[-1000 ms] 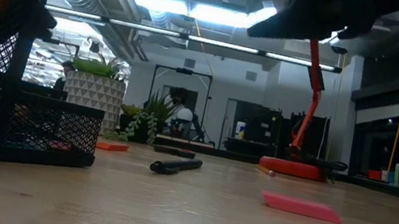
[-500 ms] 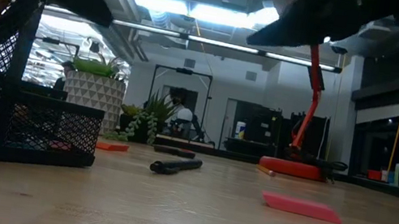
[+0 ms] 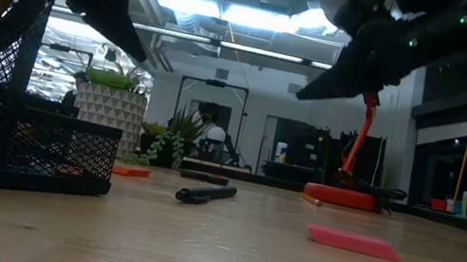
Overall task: Pick and place office supplies into organizer
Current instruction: Put the orange eraser into the black desk organizer
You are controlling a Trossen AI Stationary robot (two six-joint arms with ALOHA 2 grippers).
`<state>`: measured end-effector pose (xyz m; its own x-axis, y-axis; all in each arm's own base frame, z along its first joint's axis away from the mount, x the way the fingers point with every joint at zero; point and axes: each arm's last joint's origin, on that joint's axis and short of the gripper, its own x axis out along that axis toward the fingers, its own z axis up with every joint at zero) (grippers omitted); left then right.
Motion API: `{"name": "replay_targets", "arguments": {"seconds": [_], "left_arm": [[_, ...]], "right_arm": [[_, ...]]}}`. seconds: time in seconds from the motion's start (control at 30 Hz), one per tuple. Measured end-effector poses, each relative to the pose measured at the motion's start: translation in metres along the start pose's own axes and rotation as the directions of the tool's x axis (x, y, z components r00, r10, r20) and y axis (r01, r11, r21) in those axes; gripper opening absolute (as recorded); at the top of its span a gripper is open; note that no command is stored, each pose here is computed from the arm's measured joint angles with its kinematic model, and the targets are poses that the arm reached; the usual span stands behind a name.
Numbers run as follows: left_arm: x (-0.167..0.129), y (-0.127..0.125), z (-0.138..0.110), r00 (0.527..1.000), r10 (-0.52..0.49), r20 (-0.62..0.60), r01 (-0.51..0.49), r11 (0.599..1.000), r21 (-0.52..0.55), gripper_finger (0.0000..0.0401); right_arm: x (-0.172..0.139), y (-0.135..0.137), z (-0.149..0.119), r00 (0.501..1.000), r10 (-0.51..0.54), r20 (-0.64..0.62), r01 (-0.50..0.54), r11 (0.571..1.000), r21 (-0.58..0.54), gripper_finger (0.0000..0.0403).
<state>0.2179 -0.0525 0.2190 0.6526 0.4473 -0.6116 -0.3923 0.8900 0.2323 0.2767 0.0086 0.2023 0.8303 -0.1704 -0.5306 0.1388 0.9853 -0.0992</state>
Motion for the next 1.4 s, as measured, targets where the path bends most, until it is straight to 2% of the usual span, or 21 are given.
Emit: {"name": "replay_targets", "arguments": {"seconds": [0.13, 0.23, 0.33, 0.43, 0.8, 1.0, 1.23, 1.4], "left_arm": [[0.005, 0.006, 0.003, 1.000, 0.021, 0.002, -0.021, 0.997, 0.068, 0.0007], [0.008, 0.011, 0.004, 0.999, 0.034, -0.009, -0.032, 0.992, 0.122, 0.0003], [0.013, 0.016, 0.006, 0.999, -0.011, -0.035, 0.016, 0.990, 0.140, 0.0002], [0.018, 0.020, 0.008, 0.993, -0.103, -0.059, 0.111, 0.984, 0.140, 0.0001], [0.026, 0.028, 0.012, 0.952, -0.288, -0.099, 0.293, 0.955, 0.040, 0.0002], [0.026, 0.027, 0.011, 0.931, -0.336, -0.140, 0.335, 0.942, -0.036, 0.0001], [0.030, 0.021, 0.026, 0.907, -0.300, -0.297, 0.288, 0.954, -0.082, 0.0001], [0.039, 0.017, 0.037, 0.889, -0.277, -0.365, 0.243, 0.960, -0.138, 0.0003]], "right_arm": [[0.000, -0.008, -0.005, 0.998, -0.027, -0.059, 0.029, 0.999, 0.030, 0.0000], [0.000, -0.012, -0.008, 0.995, -0.040, -0.095, 0.043, 0.999, 0.030, 0.0000], [0.001, -0.014, -0.009, 0.994, -0.045, -0.101, 0.049, 0.998, 0.031, 0.0000], [0.001, -0.015, -0.009, 0.994, -0.047, -0.101, 0.048, 0.999, 0.009, 0.0000], [0.001, -0.015, -0.009, 0.994, -0.047, -0.101, 0.048, 0.999, 0.005, 0.0000], [0.001, -0.016, -0.009, 0.994, -0.050, -0.101, 0.052, 0.999, 0.008, 0.0000], [0.002, -0.026, -0.008, 0.993, -0.079, -0.090, 0.083, 0.996, 0.033, 0.0000], [0.003, -0.032, -0.007, 0.992, -0.099, -0.079, 0.103, 0.993, 0.049, 0.0000]]}}
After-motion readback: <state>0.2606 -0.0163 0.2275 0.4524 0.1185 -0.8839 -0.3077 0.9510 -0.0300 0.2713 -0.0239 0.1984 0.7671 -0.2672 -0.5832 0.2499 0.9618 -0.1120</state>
